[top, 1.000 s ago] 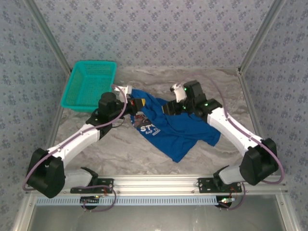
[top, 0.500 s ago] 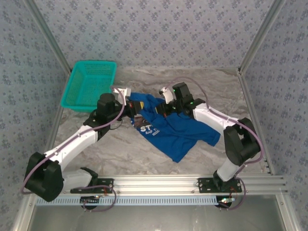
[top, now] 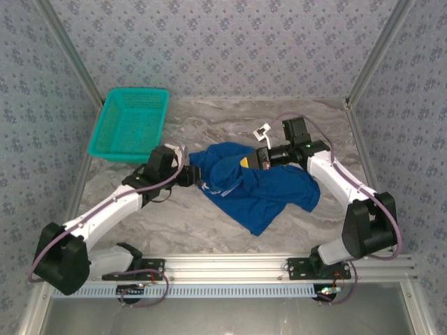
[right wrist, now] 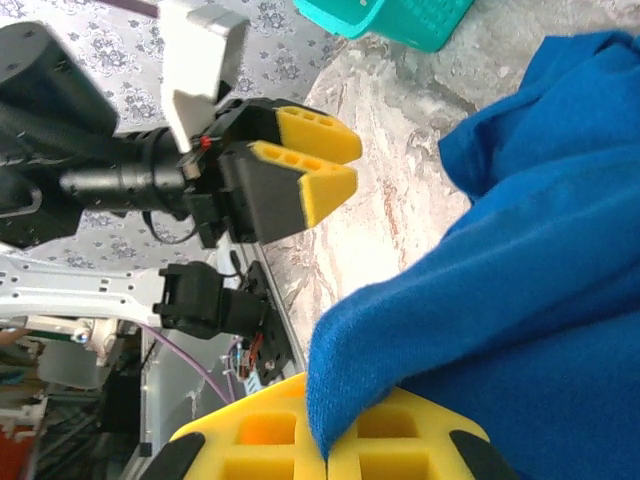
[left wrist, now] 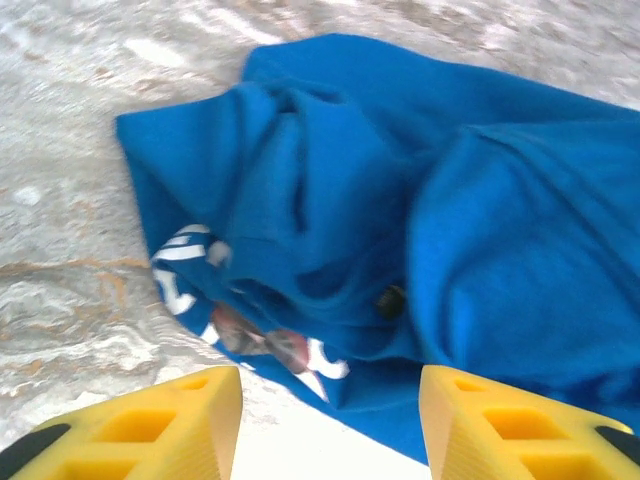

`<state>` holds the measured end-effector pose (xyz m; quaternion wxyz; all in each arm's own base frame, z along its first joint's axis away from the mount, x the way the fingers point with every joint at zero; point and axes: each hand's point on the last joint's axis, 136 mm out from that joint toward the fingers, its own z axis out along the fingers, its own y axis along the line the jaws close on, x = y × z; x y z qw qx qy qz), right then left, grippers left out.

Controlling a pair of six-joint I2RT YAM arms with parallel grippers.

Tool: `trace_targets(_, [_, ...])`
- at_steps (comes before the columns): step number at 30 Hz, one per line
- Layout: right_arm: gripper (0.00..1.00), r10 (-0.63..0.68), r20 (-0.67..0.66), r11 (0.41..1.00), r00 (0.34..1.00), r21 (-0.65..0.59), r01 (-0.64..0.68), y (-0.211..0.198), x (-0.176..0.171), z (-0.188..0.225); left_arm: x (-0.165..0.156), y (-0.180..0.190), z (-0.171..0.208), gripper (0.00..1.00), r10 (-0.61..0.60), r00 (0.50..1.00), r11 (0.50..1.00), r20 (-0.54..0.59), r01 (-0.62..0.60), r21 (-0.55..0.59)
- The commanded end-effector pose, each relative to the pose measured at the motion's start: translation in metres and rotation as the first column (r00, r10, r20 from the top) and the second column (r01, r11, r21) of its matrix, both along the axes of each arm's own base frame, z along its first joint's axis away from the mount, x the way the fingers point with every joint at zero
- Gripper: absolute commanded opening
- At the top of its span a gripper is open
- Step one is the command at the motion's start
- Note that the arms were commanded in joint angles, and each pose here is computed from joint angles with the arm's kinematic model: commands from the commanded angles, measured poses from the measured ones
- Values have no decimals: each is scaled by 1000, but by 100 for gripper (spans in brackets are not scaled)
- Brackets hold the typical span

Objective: Fold the inside-out t-shirt

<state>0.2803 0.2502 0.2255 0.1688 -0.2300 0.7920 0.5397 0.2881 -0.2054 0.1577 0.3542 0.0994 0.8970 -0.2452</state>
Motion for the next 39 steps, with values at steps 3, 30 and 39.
trace_targets(3, [0, 33, -81, 999, 996, 36, -30, 6, -3, 5, -38, -54, 47, 53, -317, 920, 946, 230, 322, 14])
trace_targets(30, [48, -489, 369, 547, 790, -576, 607, -118, 42, -8, 6, -141, 49, 0, -398, 917, 887, -28, 377, -266])
trace_targets(39, [64, -478, 320, 692, 818, -436, 575, -55, -16, -37, -7, -128, 67, 0, -324, 933, 890, -154, 245, -384])
